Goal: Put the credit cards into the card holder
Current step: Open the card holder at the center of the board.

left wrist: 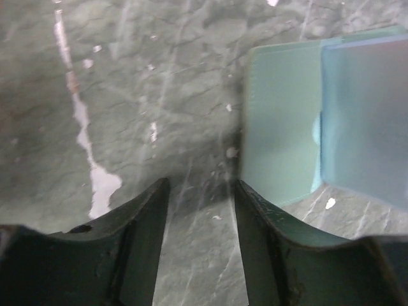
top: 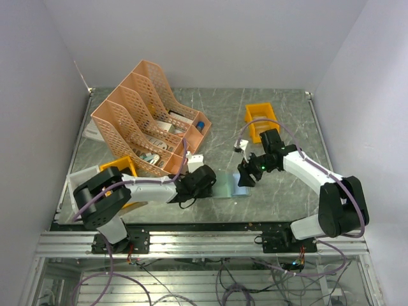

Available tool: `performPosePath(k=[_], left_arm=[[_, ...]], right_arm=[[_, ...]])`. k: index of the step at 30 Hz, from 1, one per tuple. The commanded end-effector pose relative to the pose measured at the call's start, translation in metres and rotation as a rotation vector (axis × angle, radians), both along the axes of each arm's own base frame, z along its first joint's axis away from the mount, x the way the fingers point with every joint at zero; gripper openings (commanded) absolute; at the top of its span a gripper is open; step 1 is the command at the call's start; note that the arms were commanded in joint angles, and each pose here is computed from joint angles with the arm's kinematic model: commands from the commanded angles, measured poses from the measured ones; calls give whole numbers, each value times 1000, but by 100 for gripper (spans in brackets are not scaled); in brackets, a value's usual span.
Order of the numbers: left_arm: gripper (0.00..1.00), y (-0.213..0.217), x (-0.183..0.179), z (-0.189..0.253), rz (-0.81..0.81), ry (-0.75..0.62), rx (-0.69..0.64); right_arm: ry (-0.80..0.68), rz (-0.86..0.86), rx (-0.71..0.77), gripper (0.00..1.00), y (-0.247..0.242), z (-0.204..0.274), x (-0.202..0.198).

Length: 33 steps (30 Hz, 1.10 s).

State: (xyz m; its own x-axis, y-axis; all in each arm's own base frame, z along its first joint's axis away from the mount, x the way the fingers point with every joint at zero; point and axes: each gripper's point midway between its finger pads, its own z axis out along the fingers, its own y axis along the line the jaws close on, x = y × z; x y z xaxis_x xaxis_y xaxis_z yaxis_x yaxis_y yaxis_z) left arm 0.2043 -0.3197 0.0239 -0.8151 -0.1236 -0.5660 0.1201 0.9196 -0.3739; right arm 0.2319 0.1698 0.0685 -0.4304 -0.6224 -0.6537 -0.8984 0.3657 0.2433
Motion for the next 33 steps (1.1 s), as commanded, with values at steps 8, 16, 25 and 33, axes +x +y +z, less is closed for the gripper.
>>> performPosePath(k=[8, 16, 25, 33], left_arm=[[56, -10, -6, 111, -124, -224, -135], [54, -98, -35, 160, -387, -295, -376], [59, -113, -11, 94, -330, -243, -107], [67, -77, -2, 39, -263, -189, 112]], right_arm=[[27, -116, -125, 7, -26, -22, 15], [74, -137, -179, 0, -34, -38, 14], [115, -133, -178, 0, -31, -45, 14], [158, -113, -128, 0, -20, -41, 16]])
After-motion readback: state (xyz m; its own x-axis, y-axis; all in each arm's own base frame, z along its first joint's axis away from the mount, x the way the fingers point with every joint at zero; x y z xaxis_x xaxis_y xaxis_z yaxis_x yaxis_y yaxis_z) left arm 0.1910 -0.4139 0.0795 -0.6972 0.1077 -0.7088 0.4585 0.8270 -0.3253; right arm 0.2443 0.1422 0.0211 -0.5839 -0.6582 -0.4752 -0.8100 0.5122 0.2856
